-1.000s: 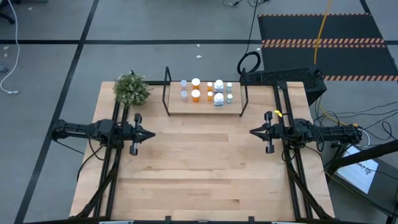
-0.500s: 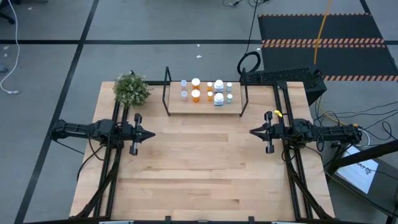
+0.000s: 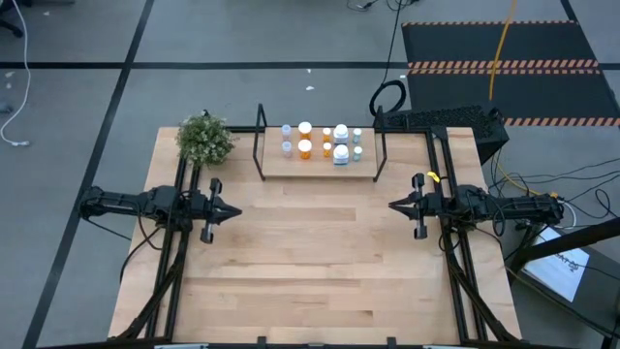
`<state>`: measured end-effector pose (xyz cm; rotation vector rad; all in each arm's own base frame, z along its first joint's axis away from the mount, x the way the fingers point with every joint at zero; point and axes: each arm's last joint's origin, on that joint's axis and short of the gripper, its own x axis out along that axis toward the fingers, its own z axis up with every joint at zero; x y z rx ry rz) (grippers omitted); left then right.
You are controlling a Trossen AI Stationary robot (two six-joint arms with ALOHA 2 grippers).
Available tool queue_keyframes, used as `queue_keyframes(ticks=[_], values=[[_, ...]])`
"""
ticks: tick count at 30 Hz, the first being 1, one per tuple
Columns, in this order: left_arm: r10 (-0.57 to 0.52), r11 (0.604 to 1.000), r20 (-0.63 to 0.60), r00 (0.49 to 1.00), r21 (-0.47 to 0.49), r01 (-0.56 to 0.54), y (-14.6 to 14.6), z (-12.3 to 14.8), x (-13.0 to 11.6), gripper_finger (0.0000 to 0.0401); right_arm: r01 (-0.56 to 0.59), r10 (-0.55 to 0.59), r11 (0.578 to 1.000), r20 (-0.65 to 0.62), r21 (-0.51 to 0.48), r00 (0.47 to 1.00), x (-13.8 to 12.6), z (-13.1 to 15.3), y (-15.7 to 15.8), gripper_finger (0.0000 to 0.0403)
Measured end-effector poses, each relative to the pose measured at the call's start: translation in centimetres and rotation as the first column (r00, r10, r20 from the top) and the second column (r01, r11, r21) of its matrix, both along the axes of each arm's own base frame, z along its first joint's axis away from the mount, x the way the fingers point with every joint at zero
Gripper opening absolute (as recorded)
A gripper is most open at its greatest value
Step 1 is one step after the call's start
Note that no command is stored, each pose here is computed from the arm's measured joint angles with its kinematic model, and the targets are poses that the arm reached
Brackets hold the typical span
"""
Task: Pick and place medicine bottles onto shelf by color
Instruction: Return to Home Position
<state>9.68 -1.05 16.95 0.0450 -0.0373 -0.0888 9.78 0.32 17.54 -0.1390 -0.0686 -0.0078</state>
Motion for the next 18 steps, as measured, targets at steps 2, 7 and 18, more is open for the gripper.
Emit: queue_keyframes(ticks=[2, 7, 18], values=[[0.000, 1.000, 0.000, 1.000, 0.000, 0.000, 0.00, 0.00, 0.00, 0.0028, 0.000, 0.000, 1.000, 0.000, 0.000, 1.000, 0.00, 0.00, 0.00, 0.0016], [0.000, 1.000, 0.000, 1.000, 0.000, 0.000, 0.00, 0.00, 0.00, 0.0030, 0.000, 0.000, 1.000, 0.000, 0.000, 1.000, 0.00, 0.00, 0.00, 0.0016], [0.000, 1.000, 0.000, 1.000, 0.000, 0.000, 0.00, -0.01, 0.00, 0.0032, 0.000, 0.000, 1.000, 0.000, 0.000, 1.000, 0.00, 0.00, 0.00, 0.0016]])
